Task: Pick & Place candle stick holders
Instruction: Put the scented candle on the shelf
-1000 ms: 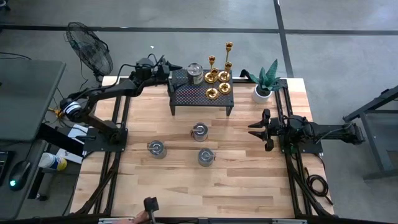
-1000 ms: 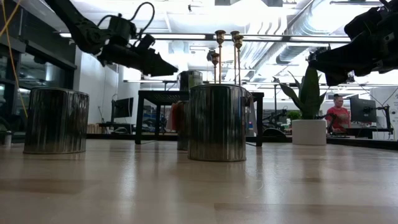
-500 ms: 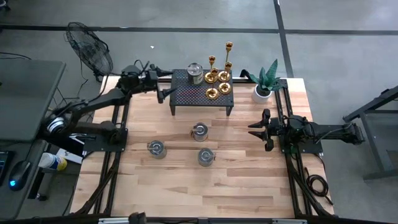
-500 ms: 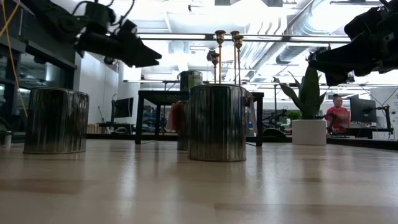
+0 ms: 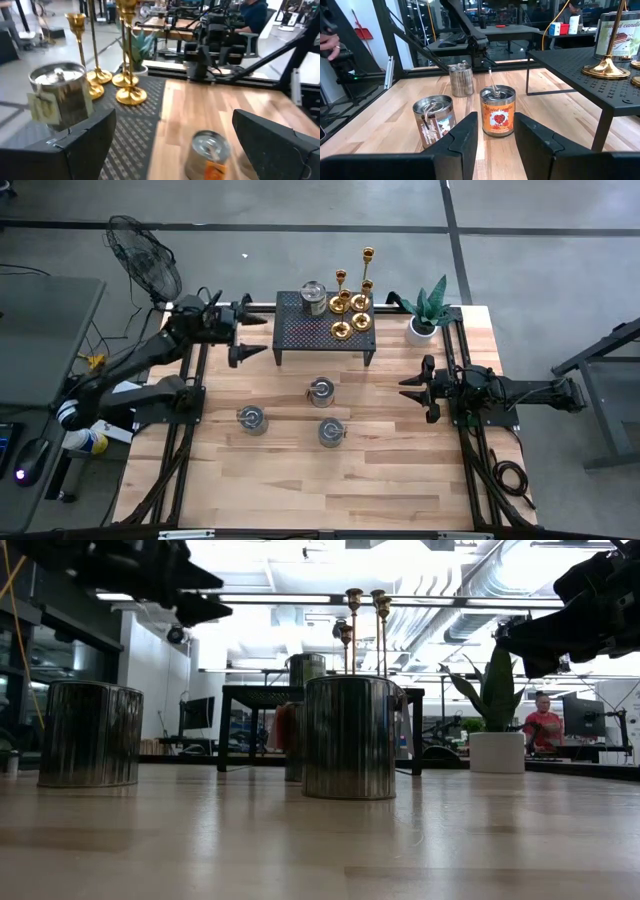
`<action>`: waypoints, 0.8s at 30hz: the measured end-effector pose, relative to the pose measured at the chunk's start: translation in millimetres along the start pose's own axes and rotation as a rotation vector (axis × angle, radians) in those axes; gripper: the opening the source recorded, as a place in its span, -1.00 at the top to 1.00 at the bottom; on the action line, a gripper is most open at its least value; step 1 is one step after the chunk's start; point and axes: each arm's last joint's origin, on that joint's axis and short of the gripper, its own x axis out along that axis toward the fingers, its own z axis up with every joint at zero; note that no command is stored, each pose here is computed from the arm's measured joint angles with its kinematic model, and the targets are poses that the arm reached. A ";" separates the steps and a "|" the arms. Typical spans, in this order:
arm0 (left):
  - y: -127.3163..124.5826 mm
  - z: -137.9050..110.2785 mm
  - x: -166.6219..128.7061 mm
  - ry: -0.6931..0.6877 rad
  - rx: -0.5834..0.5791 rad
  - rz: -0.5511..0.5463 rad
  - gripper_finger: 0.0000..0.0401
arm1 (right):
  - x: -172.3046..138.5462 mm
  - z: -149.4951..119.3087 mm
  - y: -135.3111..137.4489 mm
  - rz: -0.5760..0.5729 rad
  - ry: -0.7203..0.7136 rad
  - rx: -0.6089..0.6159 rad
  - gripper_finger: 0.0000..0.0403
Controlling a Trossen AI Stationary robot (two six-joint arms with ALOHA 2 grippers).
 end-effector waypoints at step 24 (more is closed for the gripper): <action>-78.6 -44.5 -25.7 0.524 -0.451 0.272 -0.94 | 0.0 0.0 0.0 0.000 0.000 0.000 0.42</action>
